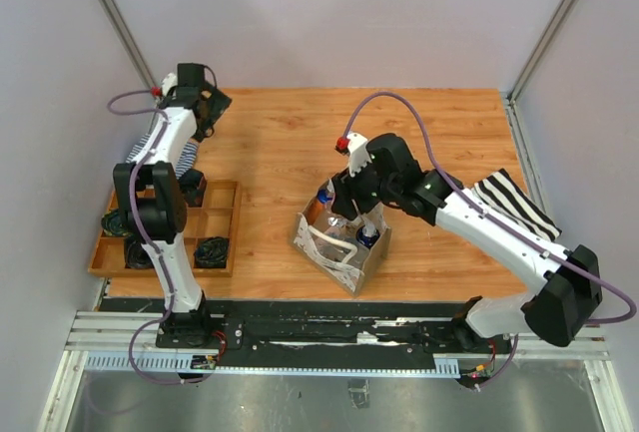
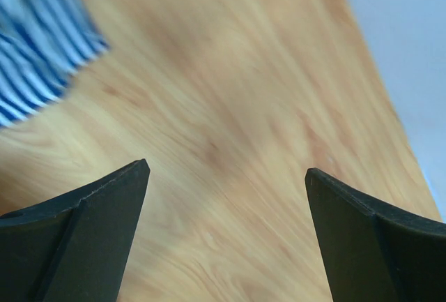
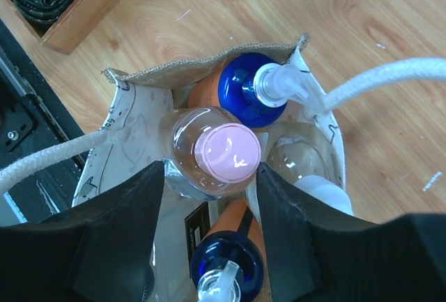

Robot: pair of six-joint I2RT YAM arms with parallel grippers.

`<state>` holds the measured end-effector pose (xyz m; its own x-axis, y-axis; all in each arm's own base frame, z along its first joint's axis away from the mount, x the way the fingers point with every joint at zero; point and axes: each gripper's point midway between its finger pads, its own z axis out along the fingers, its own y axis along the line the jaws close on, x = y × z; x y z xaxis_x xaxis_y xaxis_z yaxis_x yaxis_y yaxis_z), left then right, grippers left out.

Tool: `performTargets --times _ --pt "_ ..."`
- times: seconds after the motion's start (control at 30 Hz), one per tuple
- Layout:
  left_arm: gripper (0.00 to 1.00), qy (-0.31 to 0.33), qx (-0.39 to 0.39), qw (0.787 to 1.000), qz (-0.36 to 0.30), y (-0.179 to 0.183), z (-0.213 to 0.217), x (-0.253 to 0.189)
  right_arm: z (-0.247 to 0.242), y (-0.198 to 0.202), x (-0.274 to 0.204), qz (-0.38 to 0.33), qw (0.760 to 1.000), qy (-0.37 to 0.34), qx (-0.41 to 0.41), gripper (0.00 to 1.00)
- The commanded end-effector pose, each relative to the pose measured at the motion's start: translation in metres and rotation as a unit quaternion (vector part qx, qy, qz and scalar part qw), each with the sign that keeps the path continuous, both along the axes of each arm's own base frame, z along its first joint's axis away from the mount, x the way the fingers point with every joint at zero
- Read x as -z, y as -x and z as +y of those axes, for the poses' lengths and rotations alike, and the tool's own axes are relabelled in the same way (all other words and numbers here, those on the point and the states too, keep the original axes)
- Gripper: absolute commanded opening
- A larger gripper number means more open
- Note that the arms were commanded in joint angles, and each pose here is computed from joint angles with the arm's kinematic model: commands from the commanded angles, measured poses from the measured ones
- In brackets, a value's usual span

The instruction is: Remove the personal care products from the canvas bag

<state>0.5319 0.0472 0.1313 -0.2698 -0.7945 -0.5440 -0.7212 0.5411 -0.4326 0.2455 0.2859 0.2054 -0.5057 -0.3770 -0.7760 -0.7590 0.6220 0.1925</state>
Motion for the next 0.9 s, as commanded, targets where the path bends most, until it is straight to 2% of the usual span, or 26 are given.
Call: performTargets --times 0.0,0.2,0.33,0.37,0.53,0.6,0.67,0.77,0.87 --pt "1.0 -0.018 0.106 0.993 -0.053 0.006 -0.072 -0.067 0.006 0.002 0.013 0.024 1.0 -0.007 -0.01 0.57" --pt "0.99 -0.022 0.236 0.967 -0.091 0.062 -0.161 -0.094 0.005 0.0 0.028 0.038 0.999 0.008 -0.004 0.58" --pt "0.99 -0.035 0.304 0.947 -0.102 0.108 -0.203 -0.097 0.01 -0.002 0.026 0.037 0.999 -0.001 -0.007 0.34" --pt "0.99 -0.037 0.32 0.941 -0.103 0.118 -0.212 -0.096 0.011 -0.004 0.025 0.034 0.999 -0.003 -0.006 0.33" --pt "0.99 -0.059 0.354 0.93 -0.084 0.15 -0.223 -0.087 0.016 -0.011 0.02 0.027 1.0 -0.003 -0.005 0.4" --pt "0.99 -0.065 0.359 0.928 -0.082 0.157 -0.221 -0.087 0.017 -0.012 0.018 0.026 1.0 -0.002 -0.004 0.52" --pt "0.99 -0.067 0.359 0.927 -0.081 0.164 -0.217 -0.086 0.018 -0.014 0.018 0.026 1.0 -0.003 -0.002 0.58" --pt "0.99 -0.065 0.362 0.926 -0.082 0.171 -0.215 -0.084 0.021 -0.017 0.019 0.026 1.0 -0.008 0.0 0.59" --pt "0.99 -0.062 0.367 0.925 -0.076 0.178 -0.214 -0.079 0.025 -0.018 0.019 0.029 1.0 -0.011 -0.003 0.49"
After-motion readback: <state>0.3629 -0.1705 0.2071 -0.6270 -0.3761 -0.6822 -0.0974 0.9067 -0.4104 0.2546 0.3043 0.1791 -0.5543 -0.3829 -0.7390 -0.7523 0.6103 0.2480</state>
